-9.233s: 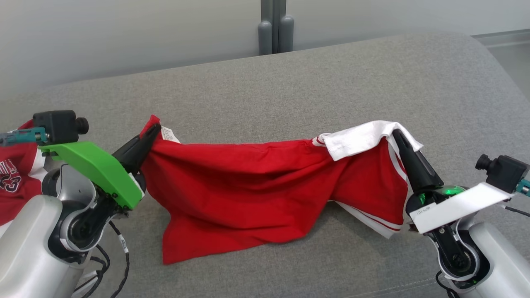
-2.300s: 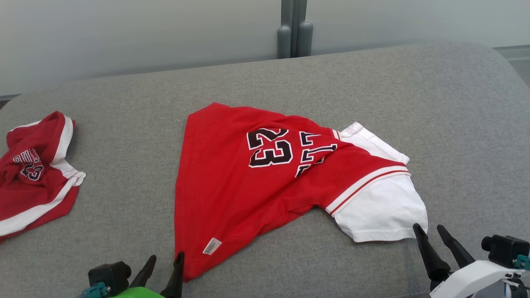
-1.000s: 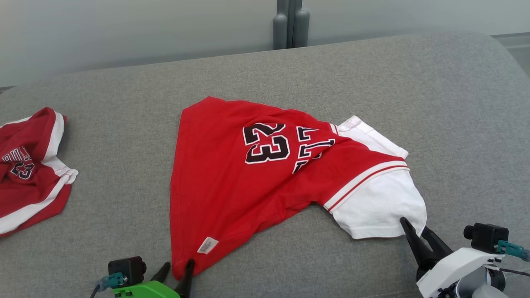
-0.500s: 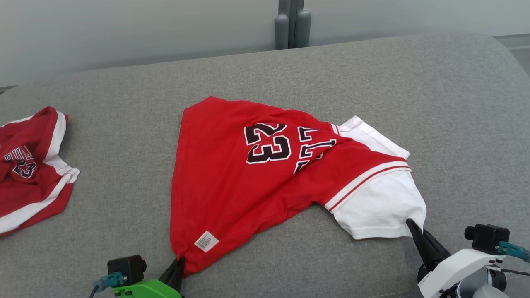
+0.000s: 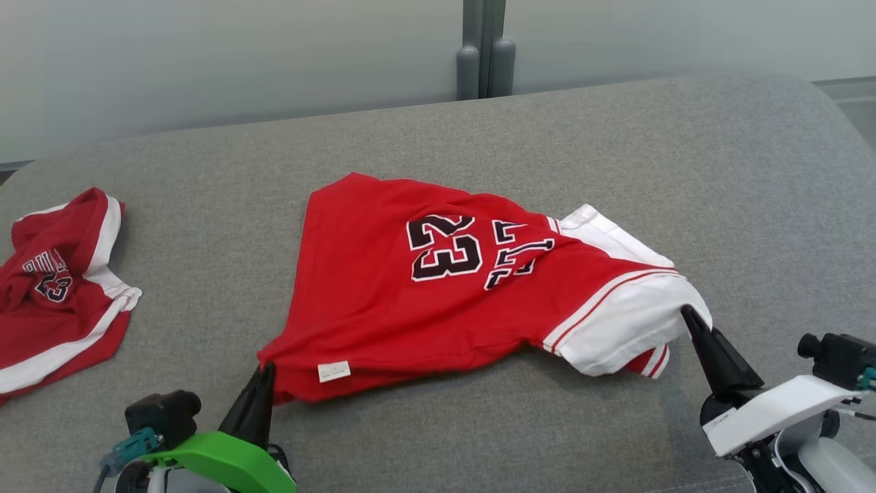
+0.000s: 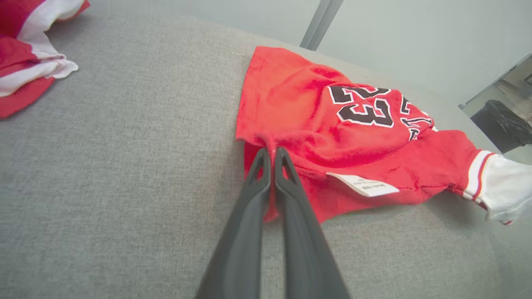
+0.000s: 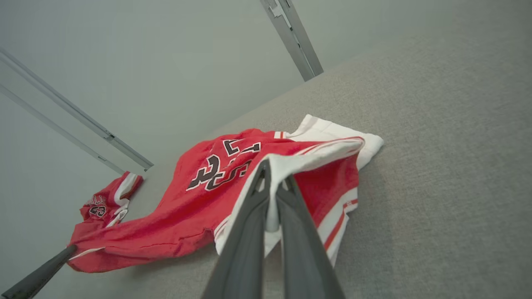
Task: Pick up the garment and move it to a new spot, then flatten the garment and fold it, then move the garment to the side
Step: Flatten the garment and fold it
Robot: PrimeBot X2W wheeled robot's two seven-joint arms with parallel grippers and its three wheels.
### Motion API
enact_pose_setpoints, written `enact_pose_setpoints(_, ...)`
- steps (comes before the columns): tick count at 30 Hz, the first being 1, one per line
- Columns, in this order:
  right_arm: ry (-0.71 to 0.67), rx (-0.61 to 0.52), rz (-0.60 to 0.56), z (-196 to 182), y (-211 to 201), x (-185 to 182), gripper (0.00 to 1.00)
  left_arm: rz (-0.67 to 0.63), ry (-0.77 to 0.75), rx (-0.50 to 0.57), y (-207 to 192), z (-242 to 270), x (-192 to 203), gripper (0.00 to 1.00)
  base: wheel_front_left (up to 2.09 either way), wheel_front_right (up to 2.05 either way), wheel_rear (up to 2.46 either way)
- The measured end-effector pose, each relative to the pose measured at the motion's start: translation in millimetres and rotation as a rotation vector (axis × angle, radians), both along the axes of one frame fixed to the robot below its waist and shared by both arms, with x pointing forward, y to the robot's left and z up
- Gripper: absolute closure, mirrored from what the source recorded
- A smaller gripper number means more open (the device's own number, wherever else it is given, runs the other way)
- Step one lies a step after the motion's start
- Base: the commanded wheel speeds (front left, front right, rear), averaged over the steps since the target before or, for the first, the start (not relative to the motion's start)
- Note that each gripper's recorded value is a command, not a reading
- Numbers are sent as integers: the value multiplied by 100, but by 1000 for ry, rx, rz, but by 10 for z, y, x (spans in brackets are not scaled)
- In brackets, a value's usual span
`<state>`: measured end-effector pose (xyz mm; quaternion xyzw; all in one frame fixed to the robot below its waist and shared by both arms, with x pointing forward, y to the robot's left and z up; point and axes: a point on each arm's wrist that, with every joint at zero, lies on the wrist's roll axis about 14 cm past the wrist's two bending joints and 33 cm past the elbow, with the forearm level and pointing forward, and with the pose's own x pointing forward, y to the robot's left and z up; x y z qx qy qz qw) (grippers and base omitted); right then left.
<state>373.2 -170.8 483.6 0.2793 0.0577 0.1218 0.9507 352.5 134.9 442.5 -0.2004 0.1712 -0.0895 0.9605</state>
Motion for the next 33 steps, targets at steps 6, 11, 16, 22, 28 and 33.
enact_pose_setpoints(6,-147,100,-32,535,-63,37,100,34,-156,-8,63,455,83,100,0,0,0)
enact_pose_setpoints(11,-226,143,-81,816,-248,2,100,52,-187,-4,126,610,57,100,0,0,0)
enact_pose_setpoints(16,-265,149,-134,962,-497,-110,100,31,-119,-10,161,632,-57,100,0,0,0)
enact_pose_setpoints(22,-257,145,-95,973,-412,-138,100,-11,-104,-36,49,687,-67,100,0,0,0)
enact_pose_setpoints(28,-251,154,-50,979,-261,-27,100,-65,-106,-62,-106,726,84,100,0,0,0)
enact_pose_setpoints(33,-278,167,-5,1098,-147,340,100,-129,-133,-41,-206,783,499,100,0,0,0)
